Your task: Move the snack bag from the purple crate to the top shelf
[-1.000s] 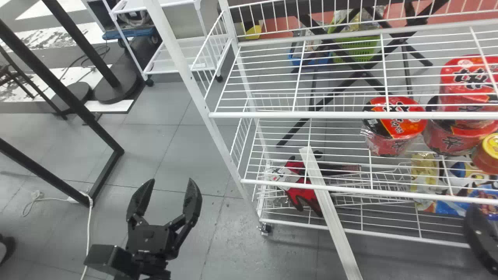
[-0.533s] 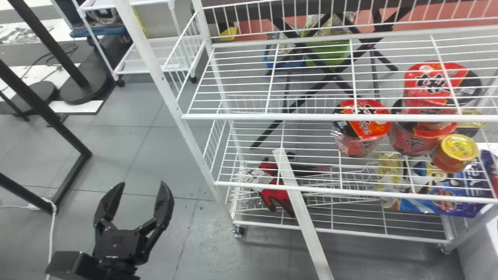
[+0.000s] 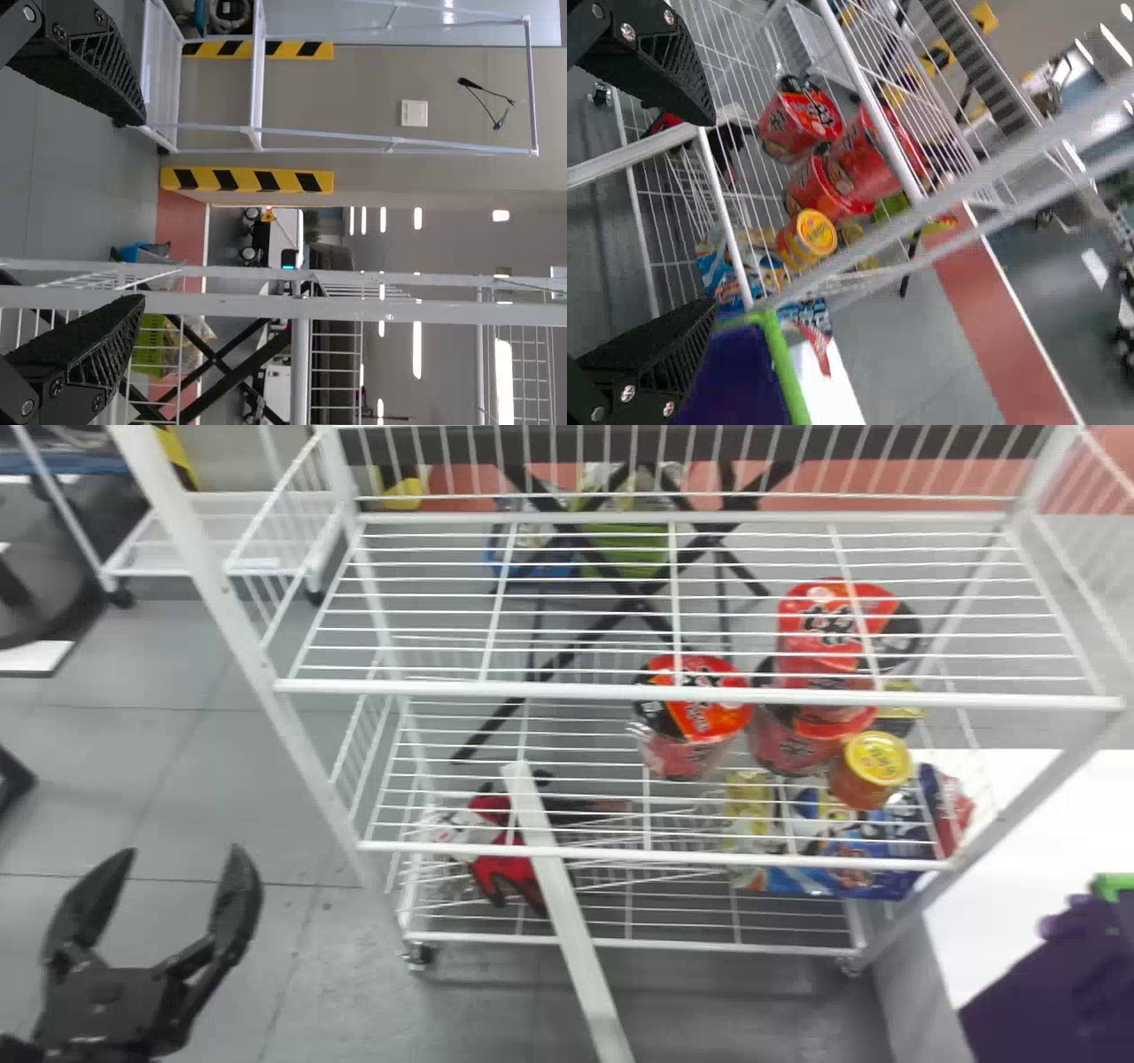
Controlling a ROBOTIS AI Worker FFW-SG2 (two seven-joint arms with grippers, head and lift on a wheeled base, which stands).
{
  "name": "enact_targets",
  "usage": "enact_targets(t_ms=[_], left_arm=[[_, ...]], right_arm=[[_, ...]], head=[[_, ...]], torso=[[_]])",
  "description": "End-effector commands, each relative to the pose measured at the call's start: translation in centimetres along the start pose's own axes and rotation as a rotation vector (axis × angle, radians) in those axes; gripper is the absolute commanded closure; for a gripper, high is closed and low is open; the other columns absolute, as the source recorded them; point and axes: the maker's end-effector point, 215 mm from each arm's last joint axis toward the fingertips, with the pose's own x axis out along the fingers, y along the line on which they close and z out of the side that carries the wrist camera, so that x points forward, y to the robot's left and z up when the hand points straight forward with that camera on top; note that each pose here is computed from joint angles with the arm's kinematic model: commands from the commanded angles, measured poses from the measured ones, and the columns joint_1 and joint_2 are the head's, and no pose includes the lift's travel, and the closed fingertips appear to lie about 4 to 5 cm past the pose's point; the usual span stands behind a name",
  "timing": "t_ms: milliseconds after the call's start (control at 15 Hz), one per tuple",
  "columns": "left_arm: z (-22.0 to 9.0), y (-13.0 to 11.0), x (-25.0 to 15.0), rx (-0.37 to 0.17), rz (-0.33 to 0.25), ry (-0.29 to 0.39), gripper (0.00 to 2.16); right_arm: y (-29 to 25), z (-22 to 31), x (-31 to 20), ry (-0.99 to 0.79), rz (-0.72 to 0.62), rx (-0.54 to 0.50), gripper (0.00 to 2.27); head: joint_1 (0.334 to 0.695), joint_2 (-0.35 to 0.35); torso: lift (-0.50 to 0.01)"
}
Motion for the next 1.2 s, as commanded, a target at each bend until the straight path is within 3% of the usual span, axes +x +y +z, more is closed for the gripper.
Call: enact_targets(t_ms=[0,333,600,1133], left_arm=[[0.0,-0.1,0.1,0.001,-0.004,0.001,0.11],[-0.1,-0.3,0.3,0.002,-0.015,0.005,0.11],[-0.2,-0.9,0.6,0.0,-0.031,0.006,0.11],[-0.4,-1.1,0.5,0.0,-0.044,0.013,0.1]], right_arm=[[-2.1,0.8,-2.5,-0.015,-0.032,0.16,0.09],[-8.1,-0.2,-3.4,-0.051,-0.15,0.283,0.09],[-12.5,-4.2,-2.1,0.002,-0.234,0.409,0.09],[-19.4,-6.3,1.2,0.153,-0.393,0.449,0.09]], head=[[0.695,-0.068],[0.695,-0.174],[0.695,-0.251],[0.695,-0.338]], torso=[[-0.453],[-0.453],[-0.453],[-0.453]])
